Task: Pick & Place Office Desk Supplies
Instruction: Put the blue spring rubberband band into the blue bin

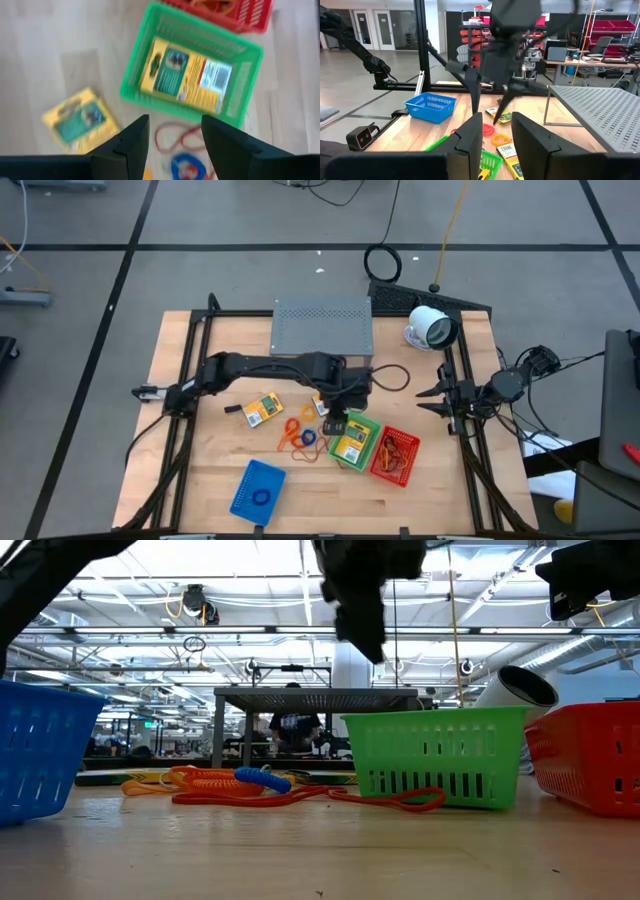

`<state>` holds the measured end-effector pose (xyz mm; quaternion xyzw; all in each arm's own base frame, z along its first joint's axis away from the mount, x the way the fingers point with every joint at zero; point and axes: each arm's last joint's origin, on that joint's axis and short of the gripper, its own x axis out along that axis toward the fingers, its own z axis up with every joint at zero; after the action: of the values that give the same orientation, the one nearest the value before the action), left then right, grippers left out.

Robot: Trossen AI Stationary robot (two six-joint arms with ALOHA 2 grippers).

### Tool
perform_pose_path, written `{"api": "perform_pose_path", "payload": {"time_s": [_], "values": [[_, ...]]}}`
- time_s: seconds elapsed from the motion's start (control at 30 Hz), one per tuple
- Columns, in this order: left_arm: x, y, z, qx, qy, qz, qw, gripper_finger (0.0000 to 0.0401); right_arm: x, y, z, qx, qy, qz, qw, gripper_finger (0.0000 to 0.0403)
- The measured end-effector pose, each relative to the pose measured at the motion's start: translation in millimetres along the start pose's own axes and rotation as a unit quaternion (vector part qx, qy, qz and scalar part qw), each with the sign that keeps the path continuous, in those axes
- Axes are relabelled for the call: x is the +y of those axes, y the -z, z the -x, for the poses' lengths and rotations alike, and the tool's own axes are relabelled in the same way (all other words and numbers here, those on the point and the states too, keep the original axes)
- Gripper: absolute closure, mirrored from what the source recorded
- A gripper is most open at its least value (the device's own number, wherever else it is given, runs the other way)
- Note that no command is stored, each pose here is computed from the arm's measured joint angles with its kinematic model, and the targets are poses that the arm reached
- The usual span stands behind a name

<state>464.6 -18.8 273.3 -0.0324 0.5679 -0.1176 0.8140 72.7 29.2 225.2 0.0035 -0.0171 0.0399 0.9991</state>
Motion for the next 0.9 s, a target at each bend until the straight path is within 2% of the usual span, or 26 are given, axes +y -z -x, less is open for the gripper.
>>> {"api": "perform_pose_path", "payload": {"time_s": [0.13, 0.3, 0.37, 0.5, 0.67, 0.9], "values": [[-18.3, 6.1, 14.2, 0.015, -0.039, 0.045, 0.998, 0.021, 0.0, 0.0, 0.0, 0.0, 0.0, 0.0, 1.0, 0.0309], [-35.3, 19.9, 28.1, 0.05, -0.045, 0.118, 0.991, 0.021, 0.0, 0.0, 0.0, 0.0, 0.0, 0.0, 1.0, 0.0308], [-38.3, 27.3, 31.3, 0.052, -0.062, 0.154, 0.985, 0.021, 0.0, 0.0, 0.0, 0.0, 0.0, 0.0, 1.0, 0.0309], [-39.5, 44.5, 28.3, 0.019, -0.103, 0.233, 0.967, 0.021, 0.0, 0.0, 0.0, 0.0, 0.0, 0.0, 1.0, 0.0308], [-33.1, 70.3, 2.0, -0.012, -0.089, 0.327, 0.941, 0.021, 0.0, 0.0, 0.0, 0.0, 0.0, 0.0, 1.0, 0.0308], [-31.1, 103.1, -34.7, -0.037, -0.087, 0.44, 0.893, 0.021, 0.0, 0.0, 0.0, 0.0, 0.0, 0.0, 1.0, 0.0307]]}}
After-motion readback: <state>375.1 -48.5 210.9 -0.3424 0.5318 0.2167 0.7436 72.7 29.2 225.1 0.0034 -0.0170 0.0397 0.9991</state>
